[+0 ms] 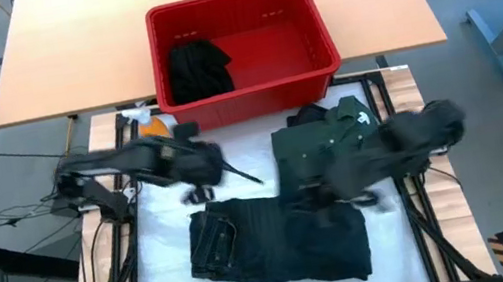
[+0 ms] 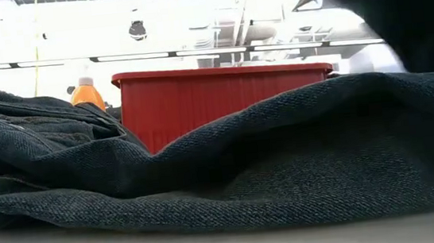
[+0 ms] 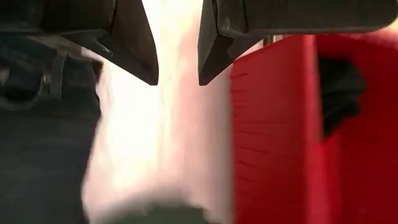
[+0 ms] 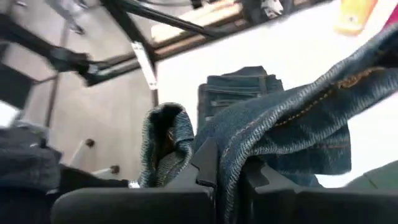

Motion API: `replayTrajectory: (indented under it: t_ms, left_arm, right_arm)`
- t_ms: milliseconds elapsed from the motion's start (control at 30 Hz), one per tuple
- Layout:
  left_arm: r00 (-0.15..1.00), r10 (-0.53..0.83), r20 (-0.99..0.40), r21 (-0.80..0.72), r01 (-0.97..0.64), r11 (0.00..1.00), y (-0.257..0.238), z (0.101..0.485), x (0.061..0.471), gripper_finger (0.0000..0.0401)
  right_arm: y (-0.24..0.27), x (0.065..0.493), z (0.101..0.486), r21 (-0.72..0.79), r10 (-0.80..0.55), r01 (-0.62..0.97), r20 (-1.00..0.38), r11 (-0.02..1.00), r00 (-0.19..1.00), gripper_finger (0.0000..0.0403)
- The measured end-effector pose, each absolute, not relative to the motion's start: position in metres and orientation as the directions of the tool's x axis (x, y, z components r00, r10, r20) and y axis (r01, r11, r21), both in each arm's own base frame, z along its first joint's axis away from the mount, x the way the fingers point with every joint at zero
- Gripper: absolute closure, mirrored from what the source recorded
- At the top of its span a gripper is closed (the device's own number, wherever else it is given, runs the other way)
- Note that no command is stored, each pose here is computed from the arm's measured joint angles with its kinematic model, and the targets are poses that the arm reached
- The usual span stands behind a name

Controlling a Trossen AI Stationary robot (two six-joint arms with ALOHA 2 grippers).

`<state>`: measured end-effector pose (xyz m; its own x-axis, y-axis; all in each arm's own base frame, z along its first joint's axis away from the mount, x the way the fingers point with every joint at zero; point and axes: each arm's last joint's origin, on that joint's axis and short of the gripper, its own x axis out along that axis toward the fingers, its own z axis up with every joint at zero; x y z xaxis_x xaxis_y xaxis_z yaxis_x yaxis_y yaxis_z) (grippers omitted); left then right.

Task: Fold Laundry from Bin
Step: Fold the blue pants from the bin

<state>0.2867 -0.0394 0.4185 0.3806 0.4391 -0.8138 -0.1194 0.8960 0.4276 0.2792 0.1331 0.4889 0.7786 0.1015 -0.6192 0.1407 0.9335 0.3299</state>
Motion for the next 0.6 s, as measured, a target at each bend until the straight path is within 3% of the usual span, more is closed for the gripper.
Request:
replayTrajectory:
  t_ms: [133, 333, 467, 600]
  left_arm:
    - [0.501, 0.446, -0.742, 0.374, -0.242, 0.895, -0.03, 0.455, 0.24, 0.0299]
    - [0.61, 0.468, -0.639, 0.281, -0.381, 0.881, -0.017, 0.489, 0.177, 0.0299]
    - [0.651, 0.464, -0.6, 0.223, -0.421, 0.879, -0.012, 0.499, 0.151, 0.0299]
    - [0.669, 0.463, -0.581, 0.204, -0.431, 0.879, -0.009, 0.503, 0.139, 0.0299]
  right_arm:
    - [0.128, 0.347, 0.445, 0.344, 0.119, 0.182, -0.693, 0.921, 0.711, 0.0367]
    - [0.106, 0.444, 0.369, 0.425, 0.184, 0.195, -0.701, 0.884, 0.689, 0.0363]
    - [0.094, 0.483, 0.324, 0.518, 0.298, 0.162, -0.69, 0.84, 0.66, 0.0336]
    - [0.088, 0.495, 0.299, 0.559, 0.358, 0.189, -0.718, 0.807, 0.597, 0.0288]
